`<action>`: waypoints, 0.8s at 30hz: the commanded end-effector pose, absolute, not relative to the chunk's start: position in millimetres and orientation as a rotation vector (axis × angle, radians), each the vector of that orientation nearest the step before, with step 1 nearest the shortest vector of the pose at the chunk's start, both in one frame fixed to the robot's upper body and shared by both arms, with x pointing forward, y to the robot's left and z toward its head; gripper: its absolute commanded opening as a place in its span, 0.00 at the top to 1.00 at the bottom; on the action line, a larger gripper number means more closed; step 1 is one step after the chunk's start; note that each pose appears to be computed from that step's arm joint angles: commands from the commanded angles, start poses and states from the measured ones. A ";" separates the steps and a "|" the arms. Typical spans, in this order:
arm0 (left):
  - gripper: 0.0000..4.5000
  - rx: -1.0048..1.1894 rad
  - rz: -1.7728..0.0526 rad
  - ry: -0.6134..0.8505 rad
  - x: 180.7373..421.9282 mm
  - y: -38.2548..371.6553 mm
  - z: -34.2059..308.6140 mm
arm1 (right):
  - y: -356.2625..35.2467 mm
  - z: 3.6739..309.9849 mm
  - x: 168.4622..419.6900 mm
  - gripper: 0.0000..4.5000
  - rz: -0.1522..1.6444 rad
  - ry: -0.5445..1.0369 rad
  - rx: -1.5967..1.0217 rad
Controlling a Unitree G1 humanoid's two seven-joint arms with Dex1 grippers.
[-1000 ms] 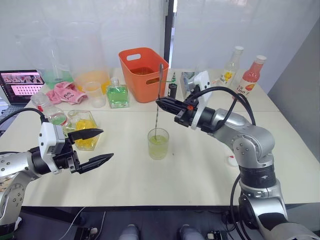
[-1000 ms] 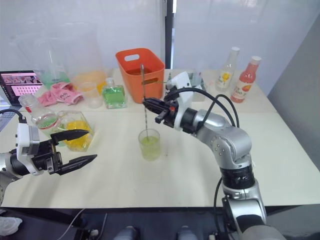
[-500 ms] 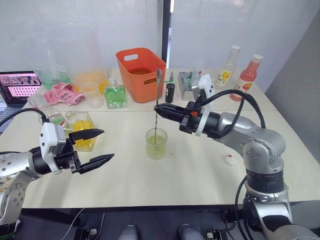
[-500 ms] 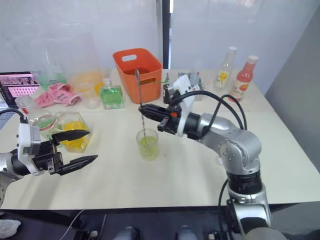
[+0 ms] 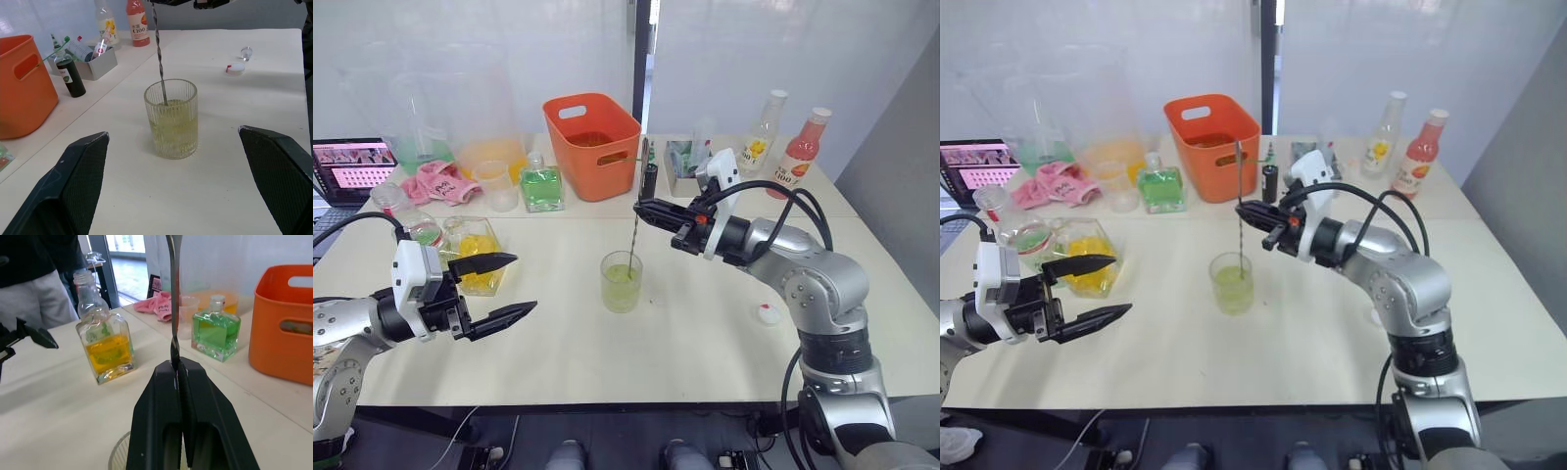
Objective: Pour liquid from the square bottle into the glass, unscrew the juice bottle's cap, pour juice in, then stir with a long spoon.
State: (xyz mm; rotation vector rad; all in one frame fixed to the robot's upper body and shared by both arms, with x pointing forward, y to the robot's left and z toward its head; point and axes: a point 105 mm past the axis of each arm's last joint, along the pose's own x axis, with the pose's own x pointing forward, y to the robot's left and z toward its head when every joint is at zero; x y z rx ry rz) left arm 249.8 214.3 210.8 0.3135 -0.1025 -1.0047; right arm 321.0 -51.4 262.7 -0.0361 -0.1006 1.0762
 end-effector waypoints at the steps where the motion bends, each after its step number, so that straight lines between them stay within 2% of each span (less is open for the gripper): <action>1: 0.00 0.352 -1.001 -0.130 247.5 213.0 219.3 | -37.0 275.8 301.7 1.00 1.166 -0.152 -0.003; 5: 0.00 0.351 -1.001 -0.131 247.7 212.5 219.6 | -31.4 273.3 308.3 1.00 1.137 -0.167 0.024; 11: 0.00 0.351 -1.002 -0.131 248.4 211.7 219.9 | -43.5 292.5 314.8 1.00 1.077 -0.248 0.031; 14: 0.00 0.348 -1.006 -0.132 249.0 210.5 219.5 | -51.7 307.6 309.7 1.00 1.081 -0.281 0.046; 24: 0.00 0.336 -1.019 -0.130 249.6 207.9 216.9 | -61.5 326.7 295.5 1.00 1.111 -0.293 0.172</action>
